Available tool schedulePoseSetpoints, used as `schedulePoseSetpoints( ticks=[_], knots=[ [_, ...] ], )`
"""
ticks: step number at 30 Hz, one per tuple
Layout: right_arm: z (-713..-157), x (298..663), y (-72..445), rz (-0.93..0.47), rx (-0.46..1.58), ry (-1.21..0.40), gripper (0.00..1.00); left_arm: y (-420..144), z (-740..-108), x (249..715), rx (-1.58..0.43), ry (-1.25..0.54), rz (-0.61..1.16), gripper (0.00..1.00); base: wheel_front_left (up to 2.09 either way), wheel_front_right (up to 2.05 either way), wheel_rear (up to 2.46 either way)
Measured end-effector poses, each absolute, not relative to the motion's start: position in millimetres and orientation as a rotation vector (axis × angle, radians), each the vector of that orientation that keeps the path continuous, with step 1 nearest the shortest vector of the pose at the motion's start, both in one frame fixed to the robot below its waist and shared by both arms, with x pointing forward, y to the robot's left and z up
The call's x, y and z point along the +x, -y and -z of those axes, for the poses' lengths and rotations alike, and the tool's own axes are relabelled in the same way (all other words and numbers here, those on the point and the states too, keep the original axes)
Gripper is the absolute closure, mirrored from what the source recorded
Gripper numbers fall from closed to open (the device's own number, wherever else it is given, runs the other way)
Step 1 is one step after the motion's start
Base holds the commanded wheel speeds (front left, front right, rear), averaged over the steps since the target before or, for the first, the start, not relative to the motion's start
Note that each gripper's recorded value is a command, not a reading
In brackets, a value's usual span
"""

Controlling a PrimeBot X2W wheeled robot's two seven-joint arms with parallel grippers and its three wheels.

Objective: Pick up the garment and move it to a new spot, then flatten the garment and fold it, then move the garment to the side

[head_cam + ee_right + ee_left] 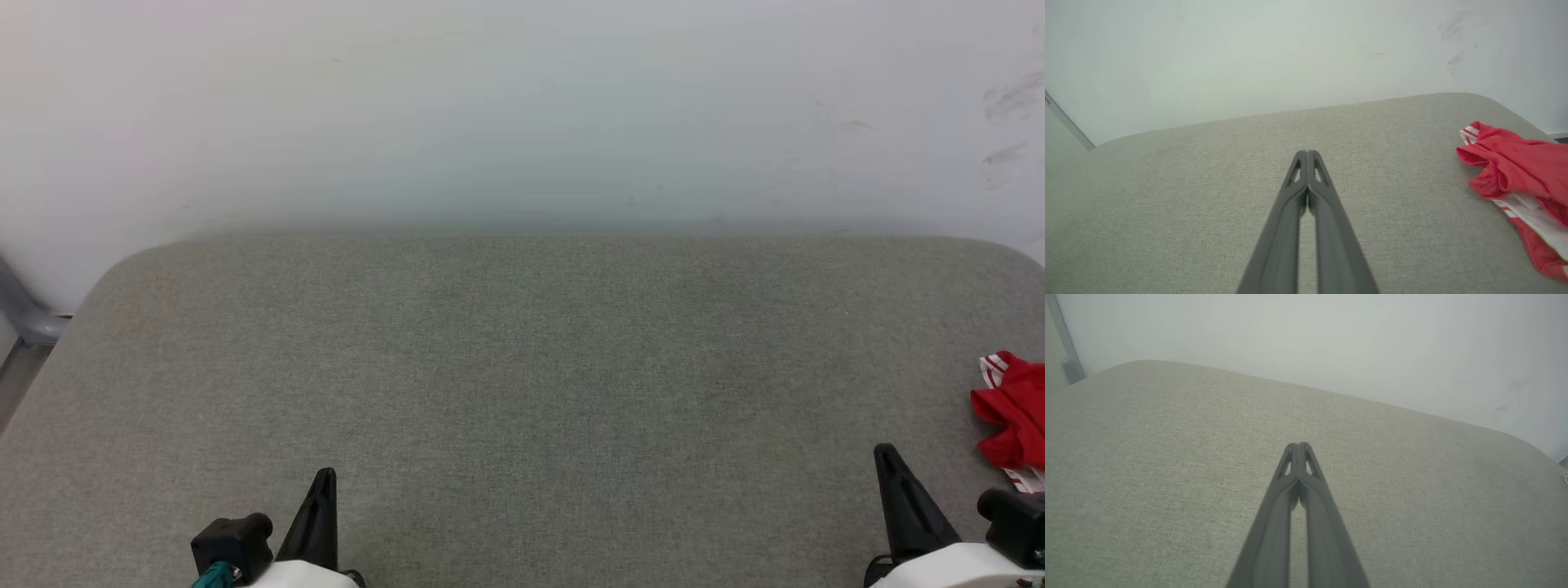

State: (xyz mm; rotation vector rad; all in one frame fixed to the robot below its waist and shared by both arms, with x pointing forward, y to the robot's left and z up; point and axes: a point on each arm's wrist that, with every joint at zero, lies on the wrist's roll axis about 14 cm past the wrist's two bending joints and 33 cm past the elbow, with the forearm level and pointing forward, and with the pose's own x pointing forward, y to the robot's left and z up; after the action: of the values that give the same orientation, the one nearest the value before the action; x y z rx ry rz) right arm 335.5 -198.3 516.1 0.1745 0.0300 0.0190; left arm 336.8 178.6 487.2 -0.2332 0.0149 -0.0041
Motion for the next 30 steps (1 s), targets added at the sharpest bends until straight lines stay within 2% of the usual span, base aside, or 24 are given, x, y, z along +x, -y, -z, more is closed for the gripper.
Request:
schedulePoseSetpoints(
  ticks=[30],
  knots=[
    [-513, 353, 197, -0.016, 0.691, -0.026, 1.0, -191, -484, 354, -0.727, -0.08, -0.063, 1.0, 0.0, 0.0, 0.0]
  ],
)
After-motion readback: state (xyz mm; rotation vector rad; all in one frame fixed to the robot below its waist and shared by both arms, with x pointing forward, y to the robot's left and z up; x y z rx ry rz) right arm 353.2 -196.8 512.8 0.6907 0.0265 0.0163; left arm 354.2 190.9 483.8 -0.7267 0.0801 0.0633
